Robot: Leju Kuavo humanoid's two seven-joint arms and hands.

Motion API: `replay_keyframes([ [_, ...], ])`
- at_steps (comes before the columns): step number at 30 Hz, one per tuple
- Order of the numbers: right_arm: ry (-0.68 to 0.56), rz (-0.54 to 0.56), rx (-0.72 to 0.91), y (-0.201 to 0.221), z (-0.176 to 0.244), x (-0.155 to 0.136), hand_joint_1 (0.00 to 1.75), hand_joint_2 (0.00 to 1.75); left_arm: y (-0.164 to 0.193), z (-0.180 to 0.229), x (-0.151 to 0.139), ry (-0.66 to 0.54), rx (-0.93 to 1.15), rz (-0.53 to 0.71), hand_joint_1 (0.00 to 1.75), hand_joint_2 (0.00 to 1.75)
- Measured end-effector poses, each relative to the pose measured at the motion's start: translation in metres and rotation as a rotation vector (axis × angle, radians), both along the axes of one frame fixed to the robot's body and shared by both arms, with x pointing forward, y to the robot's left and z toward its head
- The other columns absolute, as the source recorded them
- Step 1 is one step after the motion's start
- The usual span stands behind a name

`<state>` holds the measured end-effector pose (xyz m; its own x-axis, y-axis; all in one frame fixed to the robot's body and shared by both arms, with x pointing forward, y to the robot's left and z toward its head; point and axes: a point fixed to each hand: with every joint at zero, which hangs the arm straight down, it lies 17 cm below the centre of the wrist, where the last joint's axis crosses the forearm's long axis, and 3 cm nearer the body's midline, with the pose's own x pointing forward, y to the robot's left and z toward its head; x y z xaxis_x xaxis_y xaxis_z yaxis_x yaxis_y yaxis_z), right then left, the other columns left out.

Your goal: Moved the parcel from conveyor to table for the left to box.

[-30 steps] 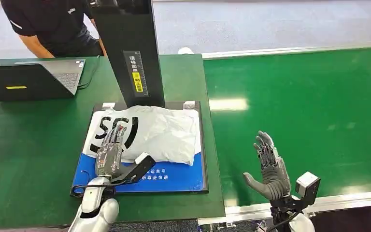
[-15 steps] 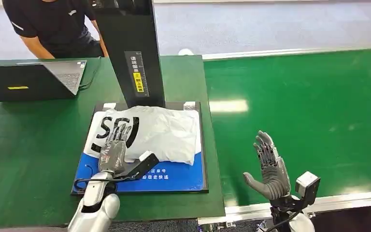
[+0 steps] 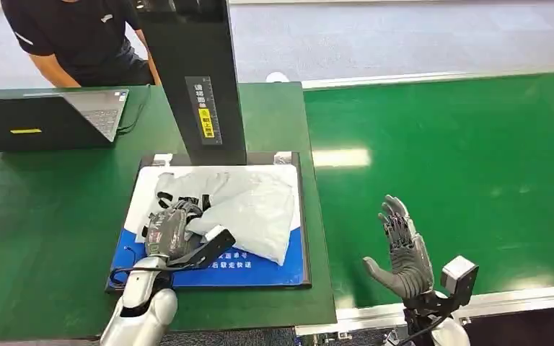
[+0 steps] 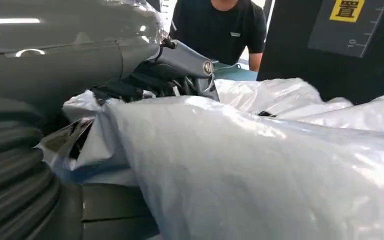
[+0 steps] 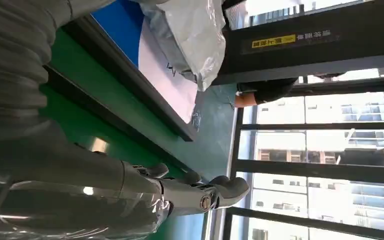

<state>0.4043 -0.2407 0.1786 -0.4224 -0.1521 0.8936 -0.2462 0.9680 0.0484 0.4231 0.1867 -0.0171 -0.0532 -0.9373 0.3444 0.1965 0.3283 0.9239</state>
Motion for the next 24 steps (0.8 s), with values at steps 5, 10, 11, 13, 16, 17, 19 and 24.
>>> replay_keyframes([
  [5, 0.001, 0.0, 0.0, 0.0, 0.0, 0.0, 0.0, 1.75, 0.004, 0.006, 0.002, -0.033, -0.022, 0.02, 1.75, 1.75],
  [10, 0.002, 0.0, 0.0, 0.0, -0.001, -0.001, 0.0, 1.75, 0.024, 0.022, 0.005, -0.137, 0.008, 0.081, 1.75, 1.75],
  [11, 0.002, 0.0, 0.0, 0.0, -0.001, -0.001, 0.0, 1.75, 0.032, 0.025, 0.006, -0.158, 0.024, 0.102, 1.75, 1.75],
  [13, 0.003, 0.001, 0.0, 0.0, -0.001, -0.001, 0.0, 1.75, 0.057, 0.035, 0.008, -0.214, 0.066, 0.161, 1.75, 1.75],
  [16, 0.002, 0.001, 0.001, 0.0, -0.001, -0.001, 0.0, 1.75, 0.1, 0.054, 0.013, -0.295, 0.123, 0.253, 1.75, 1.75],
  [17, 0.002, 0.0, 0.0, -0.001, -0.001, 0.0, 0.0, 1.75, 0.115, 0.06, 0.015, -0.313, 0.142, 0.28, 1.75, 1.75],
  [19, 0.002, -0.003, 0.0, -0.002, -0.001, 0.0, 0.0, 1.75, 0.149, 0.069, 0.018, -0.337, 0.199, 0.332, 1.75, 1.75],
  [24, 0.001, -0.007, 0.001, -0.004, -0.001, 0.0, 0.0, 1.75, 0.209, 0.088, 0.024, -0.367, 0.317, 0.425, 1.75, 1.75],
])
